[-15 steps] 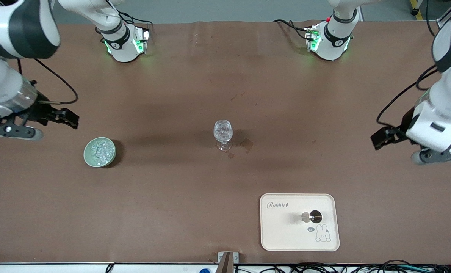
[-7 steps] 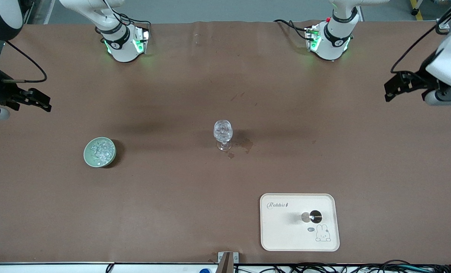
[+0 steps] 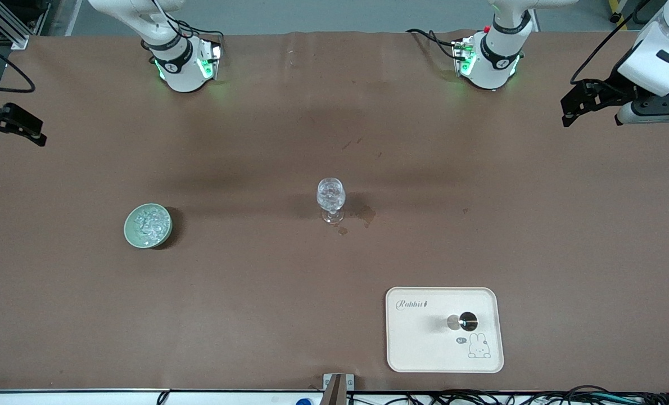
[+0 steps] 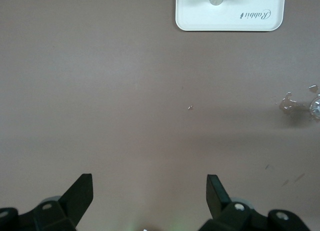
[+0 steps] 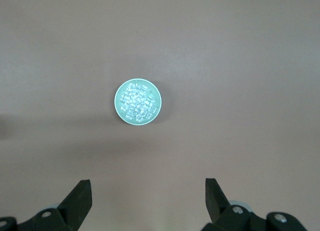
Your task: Pour wine and add ice with both arms
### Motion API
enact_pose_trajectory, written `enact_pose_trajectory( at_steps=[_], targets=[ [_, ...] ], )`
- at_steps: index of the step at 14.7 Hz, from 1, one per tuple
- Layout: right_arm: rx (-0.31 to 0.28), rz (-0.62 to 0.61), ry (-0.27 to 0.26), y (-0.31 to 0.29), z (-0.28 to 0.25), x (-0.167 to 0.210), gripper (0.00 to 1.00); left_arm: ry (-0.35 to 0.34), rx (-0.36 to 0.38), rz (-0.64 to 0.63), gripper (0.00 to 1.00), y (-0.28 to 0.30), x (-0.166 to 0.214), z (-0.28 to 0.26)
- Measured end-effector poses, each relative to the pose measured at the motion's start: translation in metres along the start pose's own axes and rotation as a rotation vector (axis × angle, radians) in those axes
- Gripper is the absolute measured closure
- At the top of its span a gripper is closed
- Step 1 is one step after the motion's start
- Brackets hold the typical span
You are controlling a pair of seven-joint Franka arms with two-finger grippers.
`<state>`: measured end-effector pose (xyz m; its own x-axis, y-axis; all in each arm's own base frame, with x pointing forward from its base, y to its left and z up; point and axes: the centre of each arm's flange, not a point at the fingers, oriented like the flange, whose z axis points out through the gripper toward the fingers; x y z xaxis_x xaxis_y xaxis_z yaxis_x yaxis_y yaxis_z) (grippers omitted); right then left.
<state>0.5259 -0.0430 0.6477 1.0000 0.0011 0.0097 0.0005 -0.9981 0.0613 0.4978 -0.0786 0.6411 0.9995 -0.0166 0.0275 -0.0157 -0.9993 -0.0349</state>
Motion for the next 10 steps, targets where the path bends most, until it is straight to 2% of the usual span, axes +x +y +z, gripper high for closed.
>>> enact_pose_trajectory(
  at_steps=[3,7,10],
  targets=[
    [0.000,-0.008,-0.004,0.0008,-0.0123,-0.0037,0.00,0.008,-0.002,-0.001,0.00,0.0000,0.0009,-0.0008],
    [0.006,-0.047,-0.055,-0.0038,-0.0104,-0.0093,0.00,0.007,-0.003,0.003,0.00,0.0018,0.0023,0.0001],
    [0.018,-0.060,-0.068,-0.0085,-0.0075,-0.0087,0.00,0.010,-0.005,0.005,0.00,0.0028,0.0049,-0.0002]
  ],
)
